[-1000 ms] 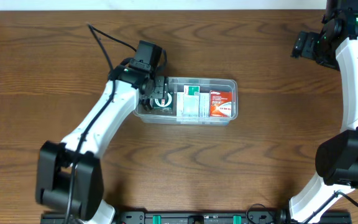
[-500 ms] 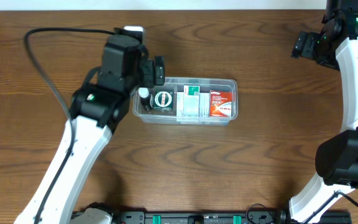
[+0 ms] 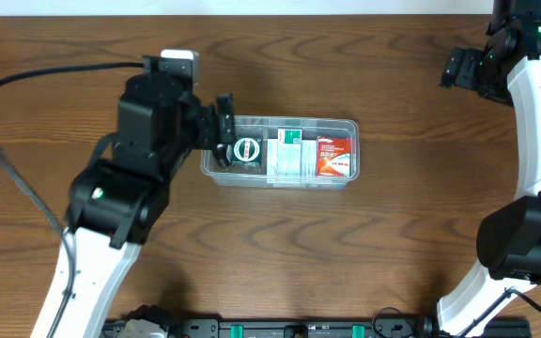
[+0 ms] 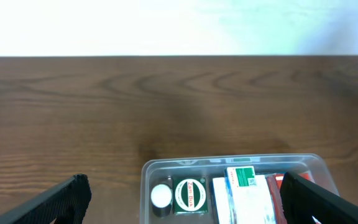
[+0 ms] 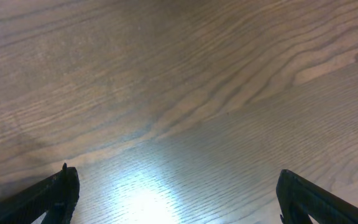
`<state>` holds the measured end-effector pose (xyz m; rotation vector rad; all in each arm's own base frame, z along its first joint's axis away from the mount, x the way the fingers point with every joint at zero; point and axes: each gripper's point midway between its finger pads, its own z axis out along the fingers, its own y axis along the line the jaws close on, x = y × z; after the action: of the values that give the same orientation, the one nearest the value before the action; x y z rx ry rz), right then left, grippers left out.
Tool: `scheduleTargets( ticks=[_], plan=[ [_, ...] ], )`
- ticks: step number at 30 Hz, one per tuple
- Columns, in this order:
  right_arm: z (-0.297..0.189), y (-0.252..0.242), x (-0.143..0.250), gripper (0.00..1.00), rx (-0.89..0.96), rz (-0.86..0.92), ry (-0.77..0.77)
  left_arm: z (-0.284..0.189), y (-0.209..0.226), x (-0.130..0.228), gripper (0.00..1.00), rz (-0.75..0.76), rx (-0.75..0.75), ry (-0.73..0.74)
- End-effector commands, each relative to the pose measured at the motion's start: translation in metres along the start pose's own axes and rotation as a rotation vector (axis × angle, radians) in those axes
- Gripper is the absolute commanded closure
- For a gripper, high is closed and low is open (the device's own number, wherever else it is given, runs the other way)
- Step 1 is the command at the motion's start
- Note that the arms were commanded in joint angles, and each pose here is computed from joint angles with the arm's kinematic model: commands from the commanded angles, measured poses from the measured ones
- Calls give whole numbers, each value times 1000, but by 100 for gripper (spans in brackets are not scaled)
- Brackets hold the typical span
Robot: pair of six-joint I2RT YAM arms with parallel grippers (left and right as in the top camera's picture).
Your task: Pack container
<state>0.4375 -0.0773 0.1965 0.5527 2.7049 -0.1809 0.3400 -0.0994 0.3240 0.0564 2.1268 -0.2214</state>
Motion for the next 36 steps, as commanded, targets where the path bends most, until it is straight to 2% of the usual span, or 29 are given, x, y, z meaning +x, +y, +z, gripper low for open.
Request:
scheduleTargets(
  ticks=[1, 8, 13, 22, 32, 36],
  plan=[
    [-4, -4, -1, 1, 13, 9, -10, -47, 11, -22, 2, -19, -13, -126],
    [-4, -4, -1, 1, 13, 9, -10, -135, 40, -20, 2, -54, -93, -295],
    [-4, -4, -1, 1, 12, 9, -10, -164, 53, -12, 2, -87, -112, -444],
    [-4, -4, -1, 1, 12, 9, -10, -151, 72, 20, 2, -164, -105, -779],
    [-4, -4, -1, 1, 12, 9, -10, -126, 81, 54, 2, -162, -46, -1044],
    [-4, -4, -1, 1, 12, 9, -10, -119, 85, 63, 2, -149, -45, -1081]
  ],
)
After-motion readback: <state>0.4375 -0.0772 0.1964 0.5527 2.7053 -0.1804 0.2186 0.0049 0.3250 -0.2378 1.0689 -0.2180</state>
